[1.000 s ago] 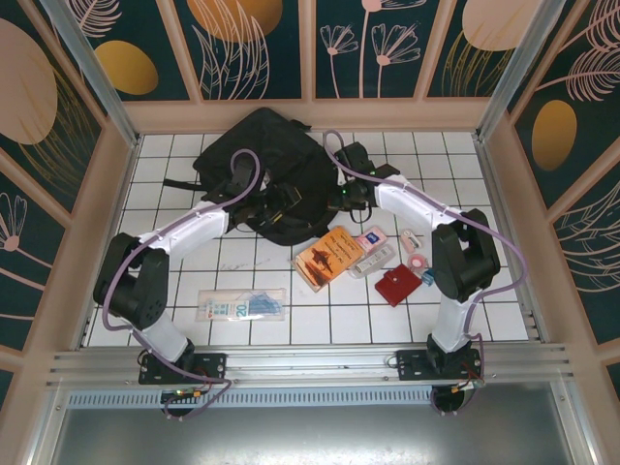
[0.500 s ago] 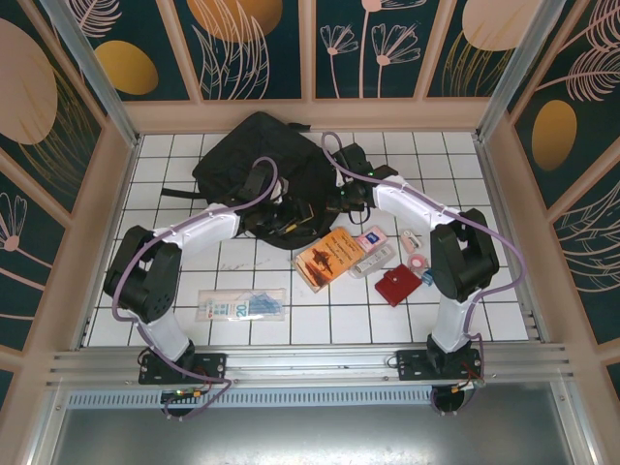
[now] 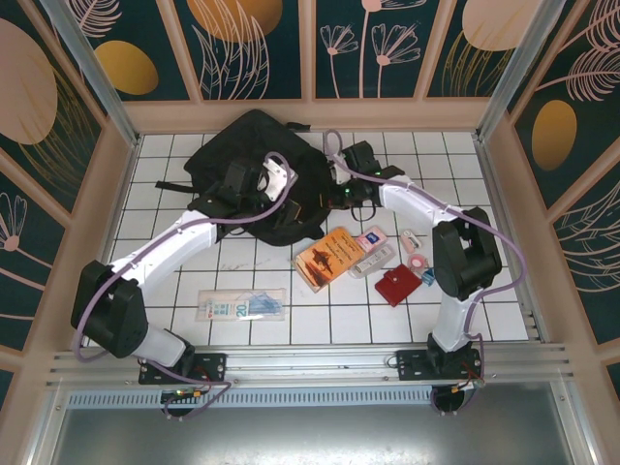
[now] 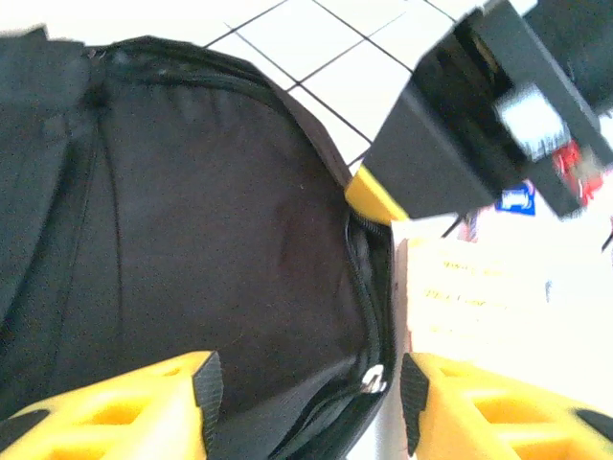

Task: Pack the student bag
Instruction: Unzip the student bag at the top-center of the table.

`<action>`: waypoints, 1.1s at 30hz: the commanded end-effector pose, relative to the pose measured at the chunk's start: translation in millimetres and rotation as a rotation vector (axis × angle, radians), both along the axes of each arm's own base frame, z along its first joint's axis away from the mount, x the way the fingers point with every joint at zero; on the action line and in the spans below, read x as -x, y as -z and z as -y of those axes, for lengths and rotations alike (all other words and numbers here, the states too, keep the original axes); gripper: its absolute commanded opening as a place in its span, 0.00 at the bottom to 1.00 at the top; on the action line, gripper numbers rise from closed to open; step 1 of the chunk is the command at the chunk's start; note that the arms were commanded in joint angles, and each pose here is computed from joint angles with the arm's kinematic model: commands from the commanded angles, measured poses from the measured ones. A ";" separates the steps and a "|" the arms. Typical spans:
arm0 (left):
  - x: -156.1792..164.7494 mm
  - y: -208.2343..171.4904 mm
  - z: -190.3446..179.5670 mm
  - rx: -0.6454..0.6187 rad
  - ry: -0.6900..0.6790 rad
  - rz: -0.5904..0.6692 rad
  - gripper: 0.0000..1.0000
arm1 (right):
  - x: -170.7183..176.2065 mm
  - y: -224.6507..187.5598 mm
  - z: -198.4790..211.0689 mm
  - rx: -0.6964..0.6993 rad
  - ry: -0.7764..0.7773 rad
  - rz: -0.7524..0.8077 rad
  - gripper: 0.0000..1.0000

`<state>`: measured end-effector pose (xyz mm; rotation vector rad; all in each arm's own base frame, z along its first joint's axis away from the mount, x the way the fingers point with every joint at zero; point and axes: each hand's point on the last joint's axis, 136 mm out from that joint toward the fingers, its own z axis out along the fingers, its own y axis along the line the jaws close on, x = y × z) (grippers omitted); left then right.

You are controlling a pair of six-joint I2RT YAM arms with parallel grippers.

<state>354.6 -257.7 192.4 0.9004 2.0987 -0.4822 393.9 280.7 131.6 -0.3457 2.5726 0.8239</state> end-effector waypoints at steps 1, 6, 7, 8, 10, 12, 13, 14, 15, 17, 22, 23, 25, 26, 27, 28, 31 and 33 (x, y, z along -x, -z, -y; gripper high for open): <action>2.7 16.6 6.6 -0.124 0.251 0.083 0.54 | -14.3 -26.7 -11.1 -0.108 -0.059 0.089 0.00; -17.3 35.9 3.9 -0.232 0.344 0.170 0.52 | -7.5 -25.6 -21.8 -0.164 -0.118 0.064 0.00; -17.9 36.2 3.2 -0.234 0.372 0.176 0.52 | -4.5 -25.2 -23.2 -0.182 -0.132 0.069 0.00; -21.9 36.1 -0.6 -0.237 0.382 0.185 0.52 | -0.5 -27.3 -26.2 -0.209 -0.148 0.076 0.00; -27.6 31.5 -5.1 -0.207 0.401 0.173 0.51 | 7.1 -26.2 -28.5 -0.236 -0.174 0.085 0.00; -26.0 31.5 -4.6 -0.200 0.434 0.169 0.51 | 13.7 -21.9 -28.3 -0.238 -0.197 0.093 0.00; -23.7 36.0 -5.2 -0.215 0.458 0.177 0.51 | 15.9 -21.1 -27.7 -0.243 -0.208 0.100 0.00; -22.4 41.4 -5.8 -0.227 0.470 0.182 0.52 | 18.0 -20.2 -27.0 -0.249 -0.215 0.103 0.00; -23.0 46.2 -7.6 -0.242 0.469 0.187 0.52 | 19.4 -19.9 -26.4 -0.256 -0.220 0.105 0.00; -21.0 55.1 -11.3 -0.265 0.473 0.196 0.51 | 20.5 -19.6 -24.7 -0.268 -0.223 0.109 0.00; 2.0 59.7 -16.4 -0.269 0.505 0.222 0.55 | 11.9 -17.0 -16.4 -0.279 -0.194 0.087 0.00; 6.1 61.8 -18.0 -0.275 0.505 0.222 0.55 | 9.7 -17.2 -14.8 -0.286 -0.188 0.085 0.00; 12.6 65.2 -21.8 -0.295 0.496 0.238 0.59 | 4.4 -21.2 -12.2 -0.302 -0.177 0.089 0.00; 15.3 67.9 -23.8 -0.301 0.491 0.243 0.61 | 3.3 -22.5 -12.5 -0.308 -0.177 0.088 0.00; 17.4 66.6 -25.0 -0.302 0.485 0.257 0.62 | 1.6 -24.3 -12.6 -0.312 -0.177 0.090 0.00; 21.1 69.4 -27.8 -0.304 0.477 0.259 0.64 | 0.6 -25.7 -13.3 -0.312 -0.176 0.088 0.00; 25.3 68.5 -29.8 -0.310 0.468 0.282 0.69 | -1.2 -26.3 -14.9 -0.320 -0.176 0.079 0.00; 24.8 74.0 -29.7 -0.331 0.469 0.284 0.70 | -0.4 -26.9 -16.9 -0.333 -0.179 0.072 0.00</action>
